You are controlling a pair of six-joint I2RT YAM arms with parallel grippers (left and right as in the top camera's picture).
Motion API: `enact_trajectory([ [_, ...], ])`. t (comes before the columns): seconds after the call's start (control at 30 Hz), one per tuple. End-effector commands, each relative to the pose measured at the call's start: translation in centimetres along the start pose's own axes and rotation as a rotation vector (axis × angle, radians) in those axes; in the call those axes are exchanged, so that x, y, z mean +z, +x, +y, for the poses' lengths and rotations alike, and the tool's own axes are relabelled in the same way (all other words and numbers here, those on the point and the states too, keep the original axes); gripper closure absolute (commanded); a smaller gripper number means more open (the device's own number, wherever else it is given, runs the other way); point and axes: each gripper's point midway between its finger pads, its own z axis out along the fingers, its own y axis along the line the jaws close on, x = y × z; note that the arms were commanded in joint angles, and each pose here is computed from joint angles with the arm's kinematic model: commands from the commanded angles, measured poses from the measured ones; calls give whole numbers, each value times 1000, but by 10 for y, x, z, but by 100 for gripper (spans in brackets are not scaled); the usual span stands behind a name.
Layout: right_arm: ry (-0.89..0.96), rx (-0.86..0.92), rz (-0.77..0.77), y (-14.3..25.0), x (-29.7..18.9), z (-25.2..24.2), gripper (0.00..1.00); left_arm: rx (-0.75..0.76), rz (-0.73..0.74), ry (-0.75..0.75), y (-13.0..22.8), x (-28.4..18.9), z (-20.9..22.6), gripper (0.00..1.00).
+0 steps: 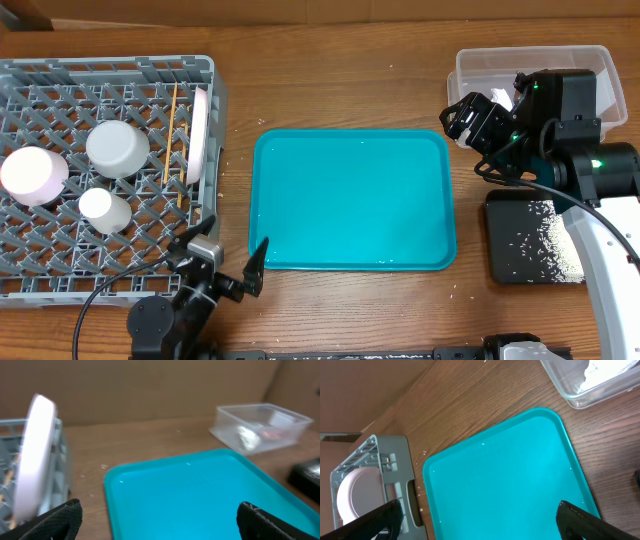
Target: Sort waste into correct bins and load items into the dishwasher
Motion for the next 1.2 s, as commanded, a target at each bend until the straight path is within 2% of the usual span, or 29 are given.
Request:
enact_trajectory([
  [0.0,2,-9,-17,-4,-2,1,0,-34,-33,-113,12,9,24,0],
  [0.17,2,-9,-17,-4,-2,1,0,-165,-106,-234,27,18,53,0],
  [0.4,2,-9,-17,-4,-2,1,0,-180,-151,-425,27,7,86,0],
  [0.57,2,-9,-17,-4,-2,0,0,-178,-225,-553,13,-6,106,0],
  [0.67,2,-9,-17,-4,-2,1,0,-169,-284,-548,-1,-8,105,0],
  [0.8,2,-9,-17,-4,-2,1,0,-163,-163,-529,26,-1,102,0],
  [0.87,2,-9,-17,-4,-2,1,0,-83,-133,-475,27,4,94,0],
  [1.17,2,-9,-17,-4,-2,1,0,-70,-132,-491,26,2,97,0],
])
